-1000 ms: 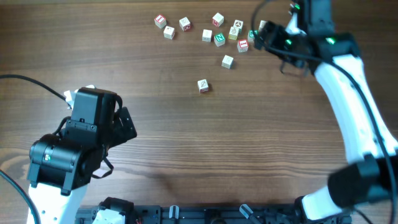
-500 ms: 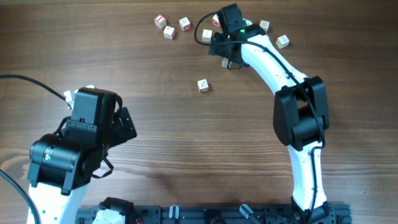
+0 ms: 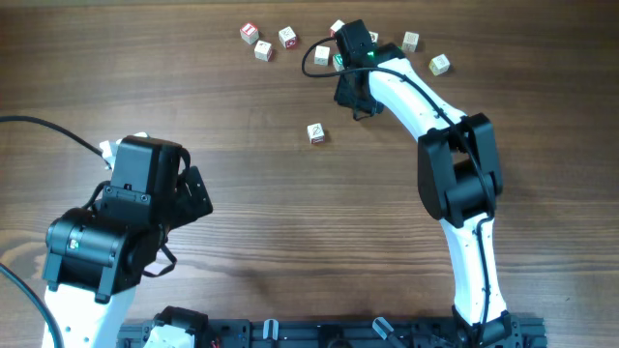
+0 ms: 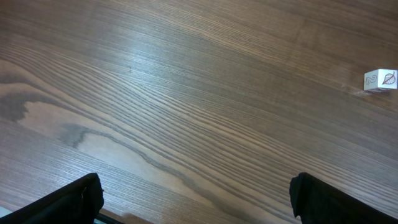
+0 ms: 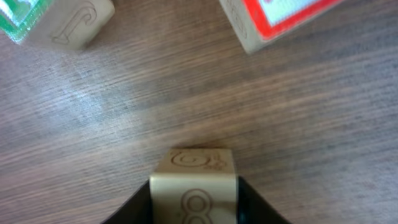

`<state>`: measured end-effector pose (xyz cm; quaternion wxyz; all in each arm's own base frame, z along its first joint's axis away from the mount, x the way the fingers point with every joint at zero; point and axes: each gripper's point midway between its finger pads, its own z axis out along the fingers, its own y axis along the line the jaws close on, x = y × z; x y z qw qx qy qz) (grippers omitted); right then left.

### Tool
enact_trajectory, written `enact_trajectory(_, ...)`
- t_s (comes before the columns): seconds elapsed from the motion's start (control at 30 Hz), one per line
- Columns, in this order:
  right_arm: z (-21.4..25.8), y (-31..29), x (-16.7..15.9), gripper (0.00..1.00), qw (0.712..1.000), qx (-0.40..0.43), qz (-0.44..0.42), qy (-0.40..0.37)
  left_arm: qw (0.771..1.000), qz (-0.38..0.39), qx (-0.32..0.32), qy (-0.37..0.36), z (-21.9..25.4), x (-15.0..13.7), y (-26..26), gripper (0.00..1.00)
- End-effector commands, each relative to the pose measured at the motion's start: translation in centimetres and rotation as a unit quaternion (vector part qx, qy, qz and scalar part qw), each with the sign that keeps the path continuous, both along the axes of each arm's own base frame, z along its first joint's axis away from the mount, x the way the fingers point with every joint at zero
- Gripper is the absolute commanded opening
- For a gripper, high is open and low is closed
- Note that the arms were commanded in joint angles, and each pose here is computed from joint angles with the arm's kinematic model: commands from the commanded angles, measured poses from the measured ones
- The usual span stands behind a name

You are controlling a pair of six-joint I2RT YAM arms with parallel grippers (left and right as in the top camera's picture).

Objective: Form a tower

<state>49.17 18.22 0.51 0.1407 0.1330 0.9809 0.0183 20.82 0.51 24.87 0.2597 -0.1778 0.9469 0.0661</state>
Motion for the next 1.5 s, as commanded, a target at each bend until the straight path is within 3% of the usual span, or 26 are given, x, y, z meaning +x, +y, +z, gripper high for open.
enact_trajectory(0.0,4.0,0.8,0.2,0.31,0.998,0.003,0.053,-0.018,1.0,0.006,-0.002,0.001,-0.1,0.0,0.1,1.0)
enact_trajectory(0.13,11.5,4.2,-2.3,0.31,0.981,0.093,0.163,-0.038,1.0,0.006,-0.002,0.001,-0.1,0.0,0.1,1.0)
enact_trajectory(0.23,13.7,6.0,-4.6,0.31,0.974,0.097,0.201,-0.036,1.0,0.006,-0.002,0.001,-0.1,0.0,0.1,1.0)
enact_trajectory(0.47,10.2,8.7,-7.4,0.34,0.968,0.013,0.25,-0.027,1.0,0.006,-0.002,0.001,-0.1,0.0,0.1,1.0)
enact_trajectory(0.8,4.1,8.2,-8.2,0.37,0.963,-0.003,0.268,-0.025,1.0,0.006,-0.002,0.001,-0.1,0.0,0.1,1.0)
enact_trajectory(0.87,4.3,8.5,-7.6,0.47,0.964,0.002,0.264,-0.037,1.0,0.006,-0.002,0.001,-0.1,0.0,0.1,1.0)
enact_trajectory(0.97,4.7,9.1,-6.9,0.51,0.967,0.016,0.249,-0.055,1.0,0.006,-0.002,0.001,-0.1,0.0,0.1,1.0)
enact_trajectory(1.03,5.5,11.0,-6.0,0.83,0.958,0.028,0.27,-0.094,1.0,0.006,-0.002,0.001,-0.1,0.0,0.1,1.0)
enact_trajectory(1.07,5.9,11.9,-5.6,0.88,0.954,0.036,0.278,-0.11,1.0,0.006,-0.002,0.001,-0.1,0.0,0.1,1.0)
enact_trajectory(1.2,7.3,17.7,-4.0,0.95,0.911,0.117,0.347,-0.191,1.0,0.006,-0.002,0.001,-0.1,0.0,0.1,1.0)
enact_trajectory(1.47,0.9,22.2,-3.4,0.95,0.889,0.107,0.384,-0.227,1.0,0.006,-0.002,0.001,-0.1,0.0,0.1,1.0)
